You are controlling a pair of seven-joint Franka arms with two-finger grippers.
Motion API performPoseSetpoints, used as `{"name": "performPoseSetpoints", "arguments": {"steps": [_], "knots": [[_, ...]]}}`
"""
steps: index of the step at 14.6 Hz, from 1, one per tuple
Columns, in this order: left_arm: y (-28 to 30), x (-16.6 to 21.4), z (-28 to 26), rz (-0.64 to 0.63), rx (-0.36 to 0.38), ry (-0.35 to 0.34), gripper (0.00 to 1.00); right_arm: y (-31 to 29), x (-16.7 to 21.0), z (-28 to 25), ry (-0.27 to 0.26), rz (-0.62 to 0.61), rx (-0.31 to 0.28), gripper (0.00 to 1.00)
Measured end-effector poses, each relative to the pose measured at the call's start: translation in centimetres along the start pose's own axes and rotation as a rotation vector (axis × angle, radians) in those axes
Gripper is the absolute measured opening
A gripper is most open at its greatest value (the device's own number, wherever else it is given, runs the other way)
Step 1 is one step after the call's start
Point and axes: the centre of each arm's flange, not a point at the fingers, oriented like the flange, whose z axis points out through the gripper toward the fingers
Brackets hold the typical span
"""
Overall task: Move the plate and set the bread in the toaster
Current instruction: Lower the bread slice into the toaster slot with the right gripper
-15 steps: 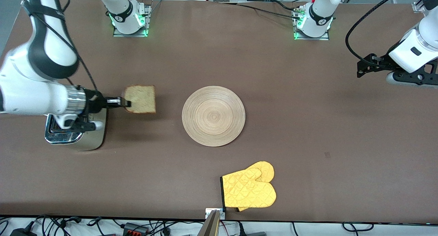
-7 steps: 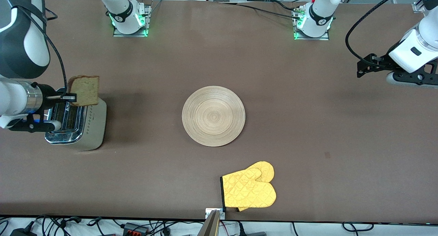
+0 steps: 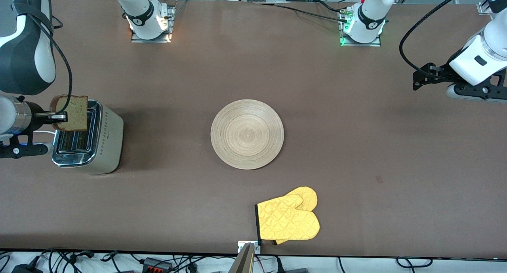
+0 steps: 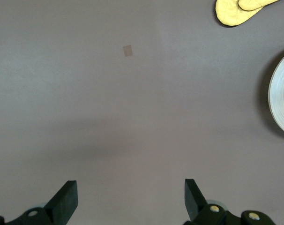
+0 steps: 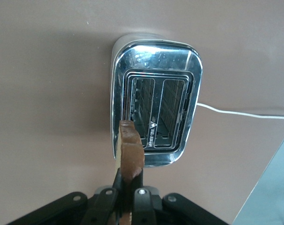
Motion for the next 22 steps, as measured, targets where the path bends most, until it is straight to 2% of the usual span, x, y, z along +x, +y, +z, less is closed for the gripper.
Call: {"name": "performPoseSetpoints", "arguments": {"steps": [3,8,22], "knots": [[0.0,0.0,0.0,0.000,0.000,-0.001,1.00,0.1,1.0,0.6,0.015,-0.047,-0.040,0.09],[0.0,0.0,0.0,0.000,0.000,-0.001,1.00,0.1,2.6,2.9,-0.026,-0.054,-0.099,0.09],[0.0,0.0,0.0,0.000,0.000,0.000,1.00,-0.7,5.1,6.3,0.000,-0.085,-0.110,0.09]]}}
